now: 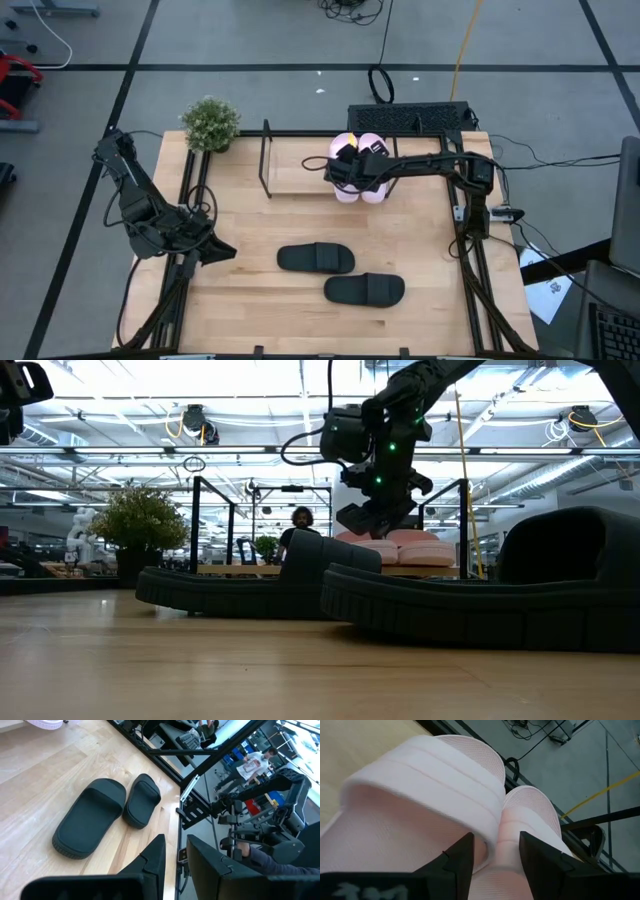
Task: Pick and place slides into the shelf
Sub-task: Put the pink slide on the shelf, then put the top black slide on the shelf
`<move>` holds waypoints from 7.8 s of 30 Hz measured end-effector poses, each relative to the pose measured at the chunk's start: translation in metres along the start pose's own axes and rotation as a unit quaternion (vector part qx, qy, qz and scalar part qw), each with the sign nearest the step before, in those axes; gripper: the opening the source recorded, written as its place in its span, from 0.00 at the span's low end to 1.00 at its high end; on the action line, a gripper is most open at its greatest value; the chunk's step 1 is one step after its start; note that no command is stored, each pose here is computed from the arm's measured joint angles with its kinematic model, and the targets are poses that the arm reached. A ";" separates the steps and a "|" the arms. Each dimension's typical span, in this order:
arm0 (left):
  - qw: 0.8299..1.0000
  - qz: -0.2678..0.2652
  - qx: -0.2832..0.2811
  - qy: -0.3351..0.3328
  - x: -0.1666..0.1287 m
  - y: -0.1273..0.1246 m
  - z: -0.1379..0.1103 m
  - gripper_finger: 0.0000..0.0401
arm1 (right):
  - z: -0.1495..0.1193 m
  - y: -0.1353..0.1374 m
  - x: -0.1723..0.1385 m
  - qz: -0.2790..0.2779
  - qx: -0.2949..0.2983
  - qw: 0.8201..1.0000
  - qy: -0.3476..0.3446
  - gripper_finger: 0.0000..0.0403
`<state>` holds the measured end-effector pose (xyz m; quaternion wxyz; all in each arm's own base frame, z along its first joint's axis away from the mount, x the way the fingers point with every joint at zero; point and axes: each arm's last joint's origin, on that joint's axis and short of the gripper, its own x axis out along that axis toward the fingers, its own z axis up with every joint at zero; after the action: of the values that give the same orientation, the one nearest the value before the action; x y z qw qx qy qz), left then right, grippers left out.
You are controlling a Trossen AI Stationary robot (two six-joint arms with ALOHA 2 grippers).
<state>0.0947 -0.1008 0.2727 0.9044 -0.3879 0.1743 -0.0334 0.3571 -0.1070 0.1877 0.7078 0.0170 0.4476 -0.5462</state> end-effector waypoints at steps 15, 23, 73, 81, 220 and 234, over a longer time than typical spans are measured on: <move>1.000 -0.001 -0.001 -0.001 0.000 0.000 0.000 0.18 | 0.008 -0.011 -0.017 0.026 0.002 0.999 -0.018 0.37; 1.000 -0.001 0.000 -0.001 0.000 0.000 0.000 0.18 | 0.012 -0.017 -0.047 0.055 0.017 0.997 -0.052 0.37; 0.932 0.097 0.341 0.076 0.156 0.049 -0.002 0.18 | -0.047 -0.015 -0.357 0.453 0.061 0.686 -0.566 0.36; 0.937 0.091 0.329 0.069 0.180 0.069 0.005 0.18 | -0.046 -0.016 -0.357 0.443 0.054 0.685 -0.576 0.36; 0.663 0.113 0.729 0.127 0.233 0.050 -0.019 0.43 | -0.068 0.002 -0.314 0.330 0.103 0.852 -0.392 0.36; 0.612 0.117 0.772 0.127 0.248 0.063 -0.032 0.43 | -0.067 0.002 -0.313 0.331 0.108 0.852 -0.390 0.36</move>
<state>0.3116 -0.1272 0.1359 0.8344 0.4856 0.2414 -0.0982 0.3168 0.1661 0.3507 0.9571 0.0257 0.0408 -0.2858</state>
